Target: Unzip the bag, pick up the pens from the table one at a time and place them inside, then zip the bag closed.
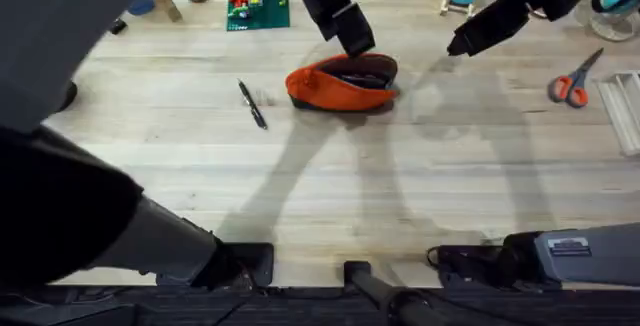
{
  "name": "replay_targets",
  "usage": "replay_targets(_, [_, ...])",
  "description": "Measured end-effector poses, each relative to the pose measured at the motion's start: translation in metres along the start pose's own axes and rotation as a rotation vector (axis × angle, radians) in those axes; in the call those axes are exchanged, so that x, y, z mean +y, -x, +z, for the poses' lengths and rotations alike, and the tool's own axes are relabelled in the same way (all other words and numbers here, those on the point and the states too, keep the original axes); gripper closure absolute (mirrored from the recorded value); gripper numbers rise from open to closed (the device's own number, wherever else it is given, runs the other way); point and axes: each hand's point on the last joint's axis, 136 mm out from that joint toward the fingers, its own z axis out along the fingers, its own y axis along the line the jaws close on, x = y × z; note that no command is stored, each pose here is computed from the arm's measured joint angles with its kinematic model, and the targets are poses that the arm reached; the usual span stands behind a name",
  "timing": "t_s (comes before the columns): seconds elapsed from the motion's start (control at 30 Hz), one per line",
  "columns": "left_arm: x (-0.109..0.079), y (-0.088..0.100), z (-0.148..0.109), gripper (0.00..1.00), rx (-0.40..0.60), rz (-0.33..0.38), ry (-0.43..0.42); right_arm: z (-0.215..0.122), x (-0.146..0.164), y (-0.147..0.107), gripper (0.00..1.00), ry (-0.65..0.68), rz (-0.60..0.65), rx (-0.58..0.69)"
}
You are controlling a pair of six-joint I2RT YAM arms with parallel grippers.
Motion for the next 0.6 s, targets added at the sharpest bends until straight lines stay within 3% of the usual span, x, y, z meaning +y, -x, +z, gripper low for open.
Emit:
replay_targets(0.2, [0.009,-0.018,-0.025,0.008,0.012,-0.188,0.041,0.0,0.0,0.0,0.005,0.0,0.0,0.0])
replay_targets(0.37, [0.02,-0.045,-0.046,0.008,0.071,-0.379,0.117,0.0,0.0,0.0,0.004,0.0,0.0,0.0])
replay_targets(0.6, [0.035,-0.079,-0.053,0.009,0.131,-0.662,0.211,0.0,0.0,0.0,0.005,0.0,0.0,0.0])
